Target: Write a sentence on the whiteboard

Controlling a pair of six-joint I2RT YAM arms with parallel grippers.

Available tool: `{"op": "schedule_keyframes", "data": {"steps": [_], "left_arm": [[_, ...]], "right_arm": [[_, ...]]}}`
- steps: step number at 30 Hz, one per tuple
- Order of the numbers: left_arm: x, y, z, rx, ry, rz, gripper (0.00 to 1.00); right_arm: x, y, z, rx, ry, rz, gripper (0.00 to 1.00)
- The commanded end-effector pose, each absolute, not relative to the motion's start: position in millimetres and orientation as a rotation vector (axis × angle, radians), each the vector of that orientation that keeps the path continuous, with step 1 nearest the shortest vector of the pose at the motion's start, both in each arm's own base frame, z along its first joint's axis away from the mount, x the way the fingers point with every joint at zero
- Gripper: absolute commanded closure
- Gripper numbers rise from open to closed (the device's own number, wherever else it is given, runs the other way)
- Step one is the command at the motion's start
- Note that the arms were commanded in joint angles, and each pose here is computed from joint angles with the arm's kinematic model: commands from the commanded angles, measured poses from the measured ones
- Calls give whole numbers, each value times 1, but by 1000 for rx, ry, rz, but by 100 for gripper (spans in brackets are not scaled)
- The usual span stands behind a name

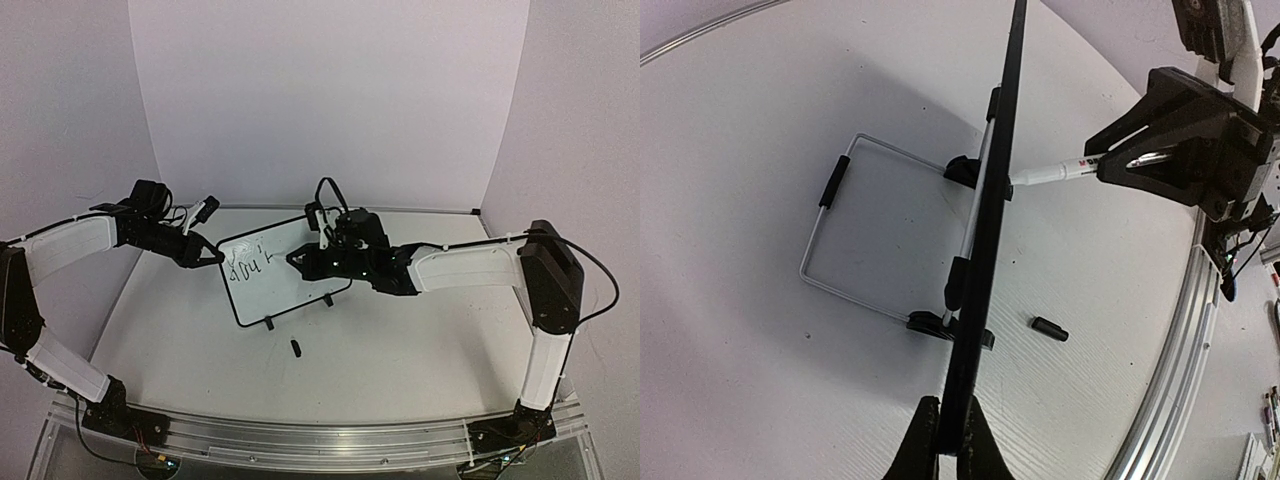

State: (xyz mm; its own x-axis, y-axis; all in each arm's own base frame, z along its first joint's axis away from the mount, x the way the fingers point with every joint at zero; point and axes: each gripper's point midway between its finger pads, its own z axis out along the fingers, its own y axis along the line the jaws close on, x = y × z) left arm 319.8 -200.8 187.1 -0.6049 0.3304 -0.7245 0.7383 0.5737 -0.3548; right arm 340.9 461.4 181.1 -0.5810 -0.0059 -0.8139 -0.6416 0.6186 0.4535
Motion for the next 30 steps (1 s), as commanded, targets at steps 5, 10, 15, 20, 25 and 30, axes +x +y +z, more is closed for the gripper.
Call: {"op": "schedule_keyframes", "data": {"steps": [5,10,15,20,25,30], "left_arm": [[336,-189,185,832,2225,-749,100],[336,-188,184,831,2227,-749,100],[336,-188,184,831,2228,-746,100],[336,-188,184,831,2227,-747,100],[336,-188,183,831,2229,-746,100],[336,-188,182,831,2232,-746,100]], "right_arm": [[338,449,227,-462,1897,1034,100],[339,449,216,-462,1924,1043,100],[341,455,209,-472,1937,1062,100],[346,454,202,-458,1955,1060,100],[351,454,195,-444,1974,1064,100],[351,458,191,-458,1983,1074,100]]}}
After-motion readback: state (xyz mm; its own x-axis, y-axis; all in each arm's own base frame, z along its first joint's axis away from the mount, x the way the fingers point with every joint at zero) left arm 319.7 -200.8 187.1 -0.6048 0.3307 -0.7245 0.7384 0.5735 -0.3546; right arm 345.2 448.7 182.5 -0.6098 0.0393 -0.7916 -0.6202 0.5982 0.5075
